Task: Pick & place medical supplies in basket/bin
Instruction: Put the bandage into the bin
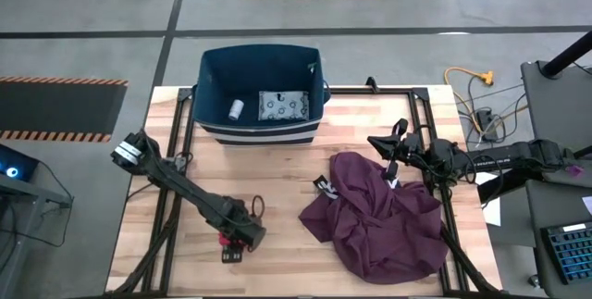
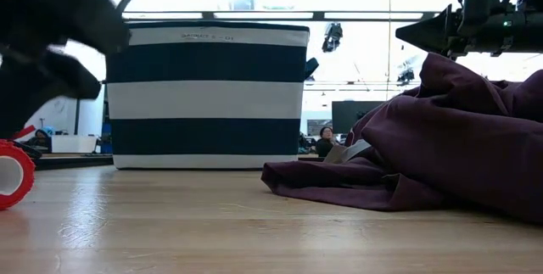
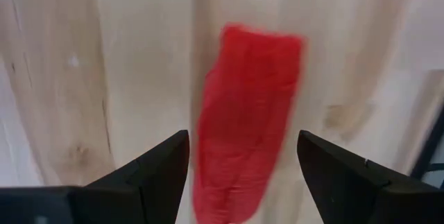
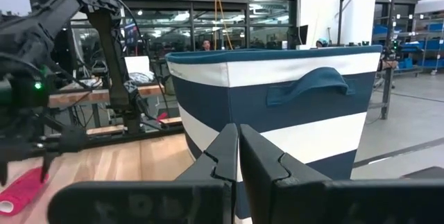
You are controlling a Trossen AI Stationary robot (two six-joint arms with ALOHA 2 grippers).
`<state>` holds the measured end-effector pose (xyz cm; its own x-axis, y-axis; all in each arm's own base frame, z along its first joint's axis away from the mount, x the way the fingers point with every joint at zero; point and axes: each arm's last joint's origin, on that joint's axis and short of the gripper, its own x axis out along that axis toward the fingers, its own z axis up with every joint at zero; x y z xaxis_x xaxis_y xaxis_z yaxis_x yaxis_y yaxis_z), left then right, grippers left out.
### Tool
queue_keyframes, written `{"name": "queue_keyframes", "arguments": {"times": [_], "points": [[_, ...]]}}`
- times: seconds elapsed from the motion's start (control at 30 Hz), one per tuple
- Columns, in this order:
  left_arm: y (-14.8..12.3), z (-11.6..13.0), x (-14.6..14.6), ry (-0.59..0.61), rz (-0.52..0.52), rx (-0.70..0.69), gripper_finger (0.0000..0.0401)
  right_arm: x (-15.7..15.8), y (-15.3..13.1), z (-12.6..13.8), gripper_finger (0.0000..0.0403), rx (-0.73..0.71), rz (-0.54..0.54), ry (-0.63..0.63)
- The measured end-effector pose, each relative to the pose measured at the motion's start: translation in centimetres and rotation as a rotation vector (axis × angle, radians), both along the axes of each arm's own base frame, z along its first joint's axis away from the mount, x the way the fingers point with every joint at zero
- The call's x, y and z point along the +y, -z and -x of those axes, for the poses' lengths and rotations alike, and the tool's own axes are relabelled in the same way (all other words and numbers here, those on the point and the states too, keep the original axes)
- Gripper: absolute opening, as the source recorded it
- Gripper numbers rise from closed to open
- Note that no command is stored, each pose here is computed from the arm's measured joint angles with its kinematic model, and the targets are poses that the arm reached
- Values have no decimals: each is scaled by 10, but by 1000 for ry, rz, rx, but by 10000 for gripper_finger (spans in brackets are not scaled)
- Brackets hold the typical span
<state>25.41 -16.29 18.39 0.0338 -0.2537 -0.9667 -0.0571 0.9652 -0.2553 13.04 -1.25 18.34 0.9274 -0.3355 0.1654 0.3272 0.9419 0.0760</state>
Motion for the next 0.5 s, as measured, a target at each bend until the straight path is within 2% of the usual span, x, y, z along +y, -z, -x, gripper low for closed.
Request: {"name": "queue_keyframes", "arguments": {"times": [0.33, 0.5], "points": [[29, 9, 4, 4, 27, -28, 244, 0, 0, 0, 9, 0, -1, -1], [32, 11, 5, 4, 21, -35, 194, 0, 0, 0, 9, 0, -1, -1]]}}
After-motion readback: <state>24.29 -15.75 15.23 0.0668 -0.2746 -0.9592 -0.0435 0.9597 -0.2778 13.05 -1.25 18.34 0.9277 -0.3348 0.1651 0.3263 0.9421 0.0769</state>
